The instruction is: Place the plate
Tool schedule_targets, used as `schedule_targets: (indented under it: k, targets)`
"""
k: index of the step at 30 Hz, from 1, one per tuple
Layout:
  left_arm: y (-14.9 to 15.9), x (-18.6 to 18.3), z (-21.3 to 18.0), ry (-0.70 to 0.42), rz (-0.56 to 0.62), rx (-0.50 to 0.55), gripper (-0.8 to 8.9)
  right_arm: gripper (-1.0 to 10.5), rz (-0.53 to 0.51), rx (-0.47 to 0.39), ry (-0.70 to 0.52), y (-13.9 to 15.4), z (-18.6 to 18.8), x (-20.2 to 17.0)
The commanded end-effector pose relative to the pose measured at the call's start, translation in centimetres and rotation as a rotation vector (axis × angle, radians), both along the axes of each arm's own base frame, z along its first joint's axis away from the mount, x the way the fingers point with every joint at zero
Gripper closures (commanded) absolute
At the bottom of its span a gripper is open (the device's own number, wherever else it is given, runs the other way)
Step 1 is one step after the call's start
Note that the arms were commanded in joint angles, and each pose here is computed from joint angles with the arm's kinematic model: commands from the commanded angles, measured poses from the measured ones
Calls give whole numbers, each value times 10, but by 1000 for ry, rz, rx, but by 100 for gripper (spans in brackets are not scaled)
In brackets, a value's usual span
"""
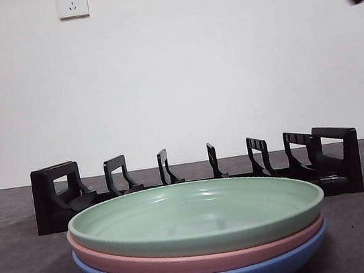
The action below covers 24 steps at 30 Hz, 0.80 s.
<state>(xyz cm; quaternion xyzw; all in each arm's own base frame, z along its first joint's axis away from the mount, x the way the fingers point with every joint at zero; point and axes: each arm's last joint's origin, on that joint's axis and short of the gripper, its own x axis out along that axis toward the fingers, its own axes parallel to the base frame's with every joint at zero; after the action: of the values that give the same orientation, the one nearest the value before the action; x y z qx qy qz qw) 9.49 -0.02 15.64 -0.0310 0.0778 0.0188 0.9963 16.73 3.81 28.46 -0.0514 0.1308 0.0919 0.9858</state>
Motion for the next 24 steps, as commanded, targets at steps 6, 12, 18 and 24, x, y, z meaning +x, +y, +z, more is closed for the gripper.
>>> schedule_targets:
  k: [6, 12, 18, 24]
  targets:
    - [0, 1, -7, 26, -1, -1, 806, 925, -158, 92, -205, -31, -100, -62]
    - [0, 1, -7, 26, 0, -1, 806, 925, -211, 96, -211, -37, -123, -70]
    - [0, 1, -7, 24, -1, -1, 806, 925, -210, 101, -196, -37, -125, -70]
    - [0, 1, -7, 23, 0, -1, 806, 925, -218, 130, -204, -37, -124, -70]
